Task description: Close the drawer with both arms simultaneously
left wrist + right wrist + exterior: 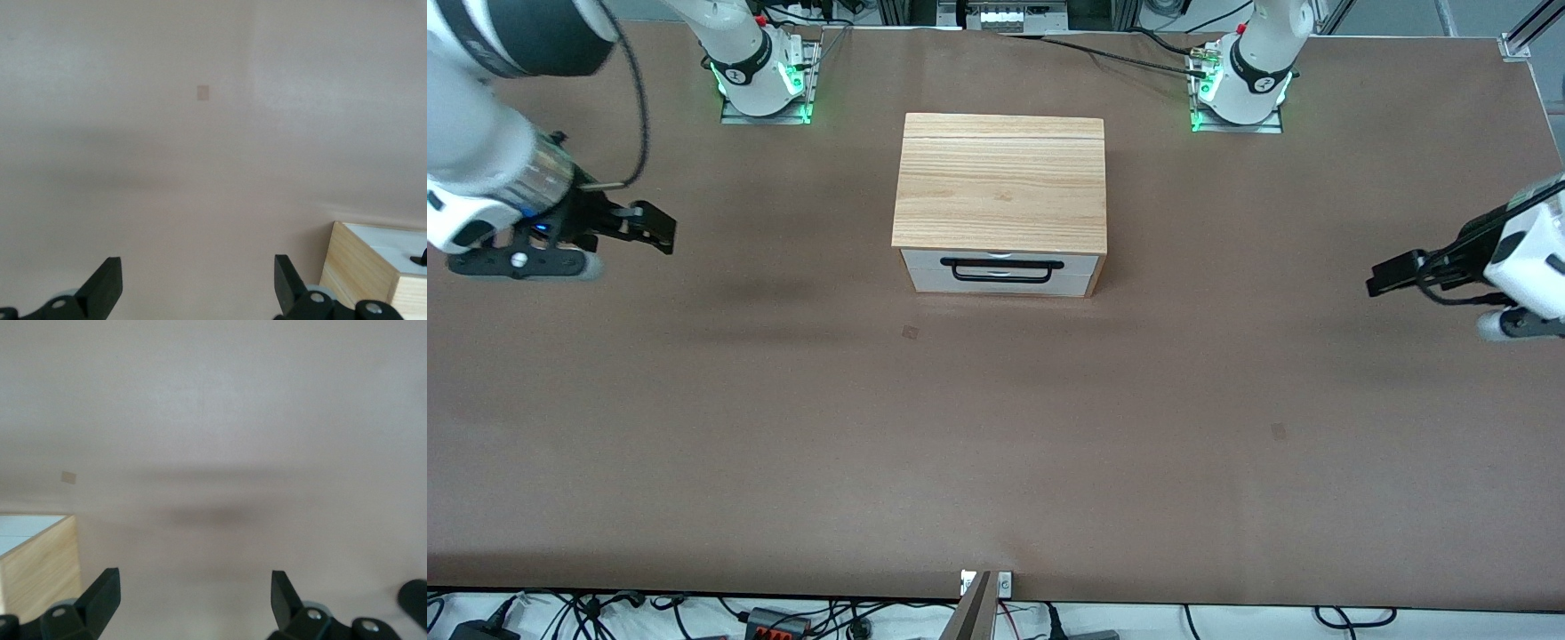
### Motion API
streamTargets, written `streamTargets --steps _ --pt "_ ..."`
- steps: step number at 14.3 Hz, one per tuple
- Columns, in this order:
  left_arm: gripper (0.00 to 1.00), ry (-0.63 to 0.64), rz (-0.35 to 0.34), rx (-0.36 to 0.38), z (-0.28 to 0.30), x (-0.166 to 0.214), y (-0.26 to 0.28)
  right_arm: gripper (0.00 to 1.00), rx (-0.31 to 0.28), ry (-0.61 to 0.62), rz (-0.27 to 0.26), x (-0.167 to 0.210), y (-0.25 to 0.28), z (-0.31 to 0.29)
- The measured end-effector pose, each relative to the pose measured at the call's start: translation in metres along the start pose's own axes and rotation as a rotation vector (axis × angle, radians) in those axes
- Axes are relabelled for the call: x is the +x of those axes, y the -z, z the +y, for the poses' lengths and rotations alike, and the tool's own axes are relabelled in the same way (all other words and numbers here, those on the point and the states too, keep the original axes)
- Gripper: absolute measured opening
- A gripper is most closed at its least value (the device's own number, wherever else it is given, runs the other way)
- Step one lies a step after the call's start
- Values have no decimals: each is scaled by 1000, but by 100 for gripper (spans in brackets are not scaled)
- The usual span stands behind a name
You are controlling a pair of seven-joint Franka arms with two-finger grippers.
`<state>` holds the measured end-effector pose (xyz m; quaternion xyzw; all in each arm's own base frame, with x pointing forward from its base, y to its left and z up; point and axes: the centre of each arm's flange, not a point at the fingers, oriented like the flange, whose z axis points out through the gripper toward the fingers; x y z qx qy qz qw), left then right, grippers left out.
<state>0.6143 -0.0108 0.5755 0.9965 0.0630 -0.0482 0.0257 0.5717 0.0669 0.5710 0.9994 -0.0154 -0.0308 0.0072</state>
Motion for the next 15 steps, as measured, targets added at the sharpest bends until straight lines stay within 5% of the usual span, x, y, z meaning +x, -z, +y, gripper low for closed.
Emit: streamTargets --steps 15 --pt "100 -44 33 37 20 -39 -21 100 16 -86 5 -8 6 47"
